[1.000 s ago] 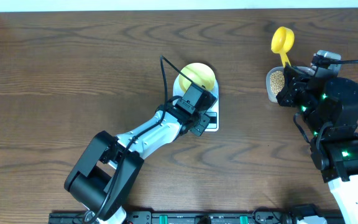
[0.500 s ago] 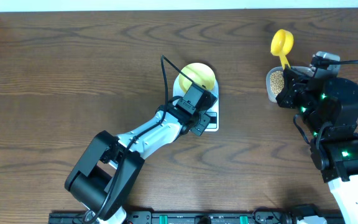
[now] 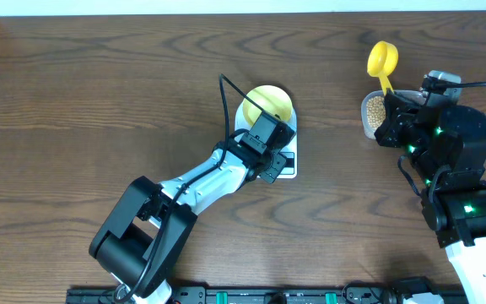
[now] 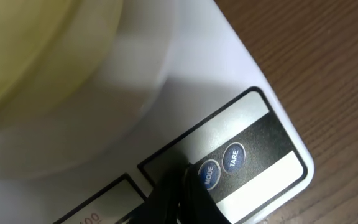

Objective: Scoop item into bowl and weigh 50g on scale

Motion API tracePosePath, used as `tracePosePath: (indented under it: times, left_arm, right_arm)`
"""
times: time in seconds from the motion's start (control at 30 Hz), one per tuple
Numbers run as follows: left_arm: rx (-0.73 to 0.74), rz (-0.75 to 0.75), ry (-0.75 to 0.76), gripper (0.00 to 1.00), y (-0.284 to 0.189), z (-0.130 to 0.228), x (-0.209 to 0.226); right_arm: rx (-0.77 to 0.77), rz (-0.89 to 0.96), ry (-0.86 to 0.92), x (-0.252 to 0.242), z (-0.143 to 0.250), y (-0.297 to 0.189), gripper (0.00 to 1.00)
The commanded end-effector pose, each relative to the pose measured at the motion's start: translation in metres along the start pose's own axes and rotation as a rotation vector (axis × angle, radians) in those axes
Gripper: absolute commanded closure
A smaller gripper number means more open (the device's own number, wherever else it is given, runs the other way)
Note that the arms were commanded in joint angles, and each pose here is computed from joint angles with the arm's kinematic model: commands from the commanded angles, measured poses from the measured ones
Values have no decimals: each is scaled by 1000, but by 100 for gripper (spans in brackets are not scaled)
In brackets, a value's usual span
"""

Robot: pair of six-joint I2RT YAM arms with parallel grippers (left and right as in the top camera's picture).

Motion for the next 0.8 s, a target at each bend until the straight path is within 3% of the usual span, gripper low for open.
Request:
tracePosePath:
  times: [0.0, 0.77]
  left_arm:
    - [102, -47, 6, 93, 18, 21, 8]
    - [235, -62, -40, 92, 31, 46, 10]
  right_arm:
    - [-20, 3, 9, 1, -7, -3, 99]
    - [-20, 4, 9, 1, -7, -3, 99]
Point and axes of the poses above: each gripper's point midway between its finger pads, its own y axis out along the fingers, its own x axis along the line the jaws close on, z = x × y, the point moved 8 cm from there along -y, back along the fingers, and after that the axes turned 4 degrees about -y, right-handed, at the moved point
